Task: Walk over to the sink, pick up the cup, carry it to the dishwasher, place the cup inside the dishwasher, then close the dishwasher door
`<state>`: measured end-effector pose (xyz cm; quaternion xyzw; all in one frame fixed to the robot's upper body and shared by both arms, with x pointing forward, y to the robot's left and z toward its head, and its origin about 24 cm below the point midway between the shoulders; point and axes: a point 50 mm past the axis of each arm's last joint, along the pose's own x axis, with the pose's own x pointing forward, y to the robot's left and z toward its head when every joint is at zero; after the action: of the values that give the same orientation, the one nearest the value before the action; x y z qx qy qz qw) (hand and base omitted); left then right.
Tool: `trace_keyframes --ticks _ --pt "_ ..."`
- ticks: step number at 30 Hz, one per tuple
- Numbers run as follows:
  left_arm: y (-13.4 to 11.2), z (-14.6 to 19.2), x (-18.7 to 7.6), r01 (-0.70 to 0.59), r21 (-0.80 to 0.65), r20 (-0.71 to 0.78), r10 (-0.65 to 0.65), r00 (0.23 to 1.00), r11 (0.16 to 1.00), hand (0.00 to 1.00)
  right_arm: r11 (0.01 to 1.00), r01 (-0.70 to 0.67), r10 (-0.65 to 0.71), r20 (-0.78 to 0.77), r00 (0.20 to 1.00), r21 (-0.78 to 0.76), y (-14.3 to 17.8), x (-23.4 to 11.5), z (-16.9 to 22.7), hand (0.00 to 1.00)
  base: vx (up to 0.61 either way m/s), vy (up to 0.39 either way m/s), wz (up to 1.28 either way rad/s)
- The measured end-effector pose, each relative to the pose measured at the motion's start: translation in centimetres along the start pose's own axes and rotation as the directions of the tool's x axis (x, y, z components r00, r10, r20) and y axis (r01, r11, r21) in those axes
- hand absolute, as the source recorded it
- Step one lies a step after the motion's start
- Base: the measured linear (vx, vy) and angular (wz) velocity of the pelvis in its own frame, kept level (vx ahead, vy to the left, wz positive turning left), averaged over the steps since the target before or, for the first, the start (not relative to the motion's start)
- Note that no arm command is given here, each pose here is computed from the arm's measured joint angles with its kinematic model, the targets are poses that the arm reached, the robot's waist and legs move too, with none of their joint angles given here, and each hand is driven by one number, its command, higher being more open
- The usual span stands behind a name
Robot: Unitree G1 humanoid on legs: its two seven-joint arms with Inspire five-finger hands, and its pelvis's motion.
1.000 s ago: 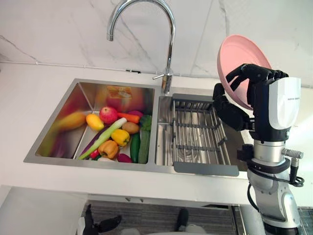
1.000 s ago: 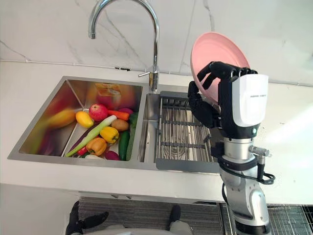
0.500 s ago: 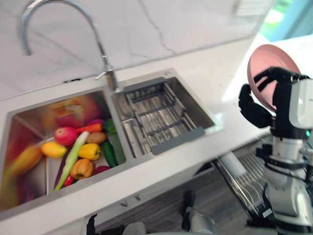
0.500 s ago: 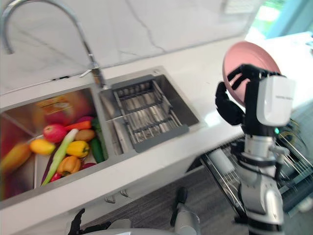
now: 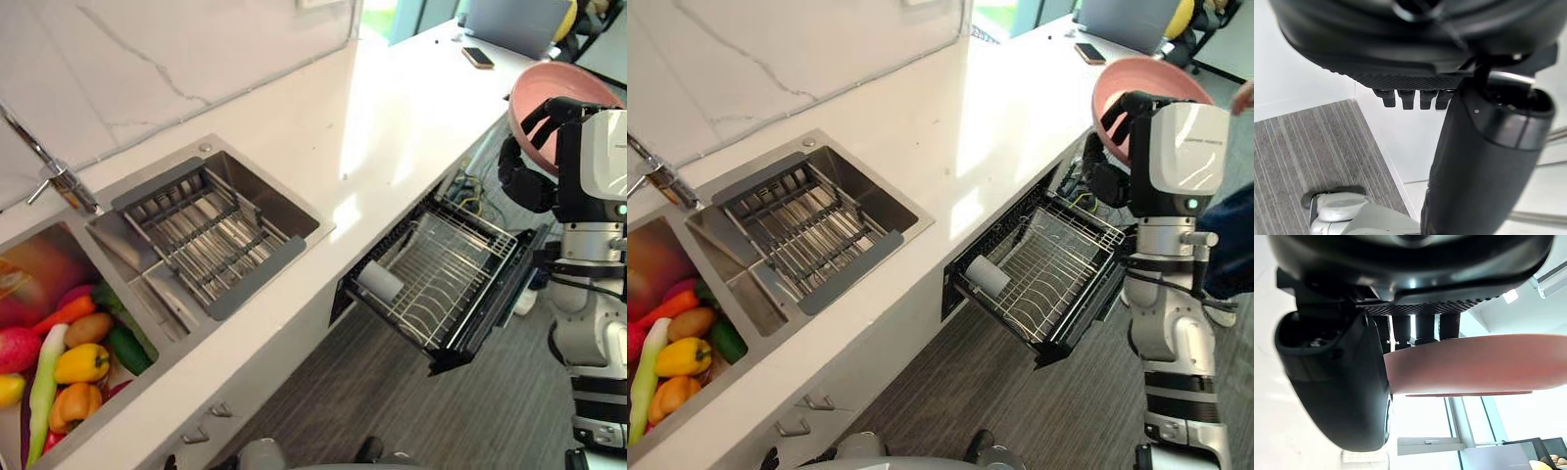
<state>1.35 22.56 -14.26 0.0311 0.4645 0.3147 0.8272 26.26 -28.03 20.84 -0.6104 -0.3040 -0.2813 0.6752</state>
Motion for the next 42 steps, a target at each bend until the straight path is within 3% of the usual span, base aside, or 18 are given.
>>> trace_keyframes --ticks 12,18,24,35,42 --pt "-2.3 2.2 0.0 0.034 0.036 0.155 -0.039 0.987 0.999 1.00 1.000 -0.014 0.014 -0.124 0.992 0.000 0.5 1.3 -2.2 0.00 -0.06 0.047 0.02" --pt "-3.3 4.7 0.7 0.054 0.007 0.236 -0.054 0.970 0.999 1.00 0.998 0.051 -0.038 -0.336 0.941 0.030 0.6 -0.5 -4.3 0.00 -0.04 0.127 0.03" --pt "-4.0 6.9 1.1 0.071 -0.009 0.310 -0.064 0.948 0.997 1.00 0.995 0.061 -0.023 -0.426 0.904 0.077 1.4 -1.6 -4.4 0.00 -0.05 0.102 0.01" --pt "-4.7 9.1 1.3 0.099 -0.018 0.383 -0.085 0.920 0.995 1.00 0.993 0.043 0.008 -0.431 0.902 0.108 1.8 -0.7 -4.0 0.00 -0.05 0.092 0.01" --pt "-5.4 10.4 1.4 0.135 -0.040 0.411 -0.106 0.905 0.990 1.00 0.991 0.041 0.008 -0.362 0.932 0.129 1.2 2.0 -3.1 0.00 -0.06 0.108 0.13"
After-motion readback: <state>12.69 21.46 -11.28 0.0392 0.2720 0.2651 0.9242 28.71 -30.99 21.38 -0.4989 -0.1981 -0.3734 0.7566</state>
